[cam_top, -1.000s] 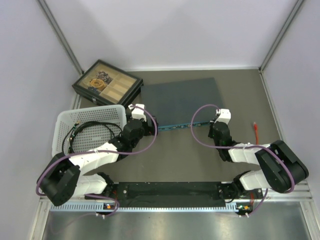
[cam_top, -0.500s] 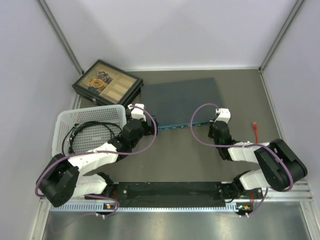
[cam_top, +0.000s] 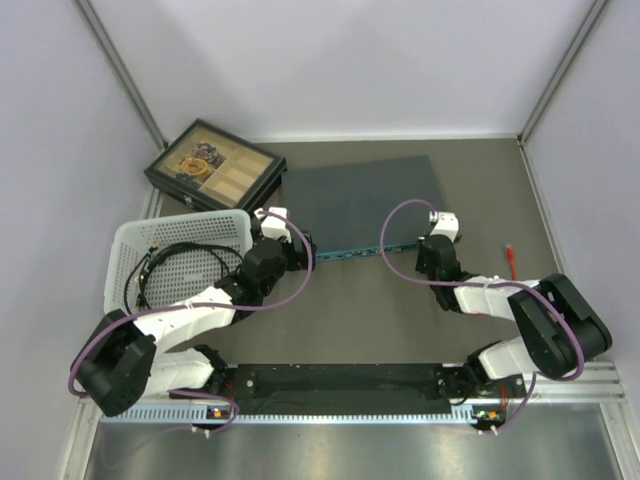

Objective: Insert the plug into the switch port
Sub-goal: Insert the connector into the switch port.

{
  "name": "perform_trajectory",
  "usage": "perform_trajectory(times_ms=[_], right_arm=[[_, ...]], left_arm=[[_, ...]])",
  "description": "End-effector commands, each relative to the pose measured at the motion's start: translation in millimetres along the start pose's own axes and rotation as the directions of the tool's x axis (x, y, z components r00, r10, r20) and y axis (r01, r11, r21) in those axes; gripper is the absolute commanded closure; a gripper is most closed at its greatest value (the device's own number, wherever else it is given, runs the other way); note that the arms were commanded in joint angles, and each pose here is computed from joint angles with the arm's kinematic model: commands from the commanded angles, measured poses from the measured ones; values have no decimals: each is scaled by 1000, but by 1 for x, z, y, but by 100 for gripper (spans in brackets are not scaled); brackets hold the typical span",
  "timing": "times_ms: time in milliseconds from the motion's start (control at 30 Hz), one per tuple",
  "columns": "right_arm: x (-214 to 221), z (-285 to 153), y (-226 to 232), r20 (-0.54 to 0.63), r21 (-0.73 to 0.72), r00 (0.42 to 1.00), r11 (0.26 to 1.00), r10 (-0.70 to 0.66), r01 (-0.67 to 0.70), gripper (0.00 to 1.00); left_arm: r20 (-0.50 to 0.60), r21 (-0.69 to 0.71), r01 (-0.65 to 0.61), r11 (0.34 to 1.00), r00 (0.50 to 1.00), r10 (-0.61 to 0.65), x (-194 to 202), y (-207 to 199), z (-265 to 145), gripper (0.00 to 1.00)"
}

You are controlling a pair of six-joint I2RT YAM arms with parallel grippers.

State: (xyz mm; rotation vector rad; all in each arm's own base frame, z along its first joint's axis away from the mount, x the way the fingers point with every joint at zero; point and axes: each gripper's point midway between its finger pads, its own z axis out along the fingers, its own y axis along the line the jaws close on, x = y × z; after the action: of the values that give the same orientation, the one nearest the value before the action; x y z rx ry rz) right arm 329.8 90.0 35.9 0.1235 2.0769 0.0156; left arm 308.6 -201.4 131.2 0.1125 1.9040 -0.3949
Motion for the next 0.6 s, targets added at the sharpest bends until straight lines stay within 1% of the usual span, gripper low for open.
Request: perform_trajectory(times_ms=[0, 167, 233, 567], right_arm=[[-44, 9, 6, 83, 11, 994, 997, 77, -78, 92], [-60, 3, 12, 74, -13, 995, 998, 65, -64, 93], [-59, 2, 12, 50, -13, 997, 998, 61, -61, 93], [-52, 13, -4, -64, 4, 986, 988, 153, -154, 93]], left_arm=[[60, 31, 8, 999, 998, -10, -17, -7, -3, 1], [60, 31, 8, 999, 998, -10, -17, -7, -3, 1], [59, 34, 8, 999, 998, -10, -17, -8, -3, 1], [63, 36, 9, 999, 998, -11, -17, -8, -4, 1]])
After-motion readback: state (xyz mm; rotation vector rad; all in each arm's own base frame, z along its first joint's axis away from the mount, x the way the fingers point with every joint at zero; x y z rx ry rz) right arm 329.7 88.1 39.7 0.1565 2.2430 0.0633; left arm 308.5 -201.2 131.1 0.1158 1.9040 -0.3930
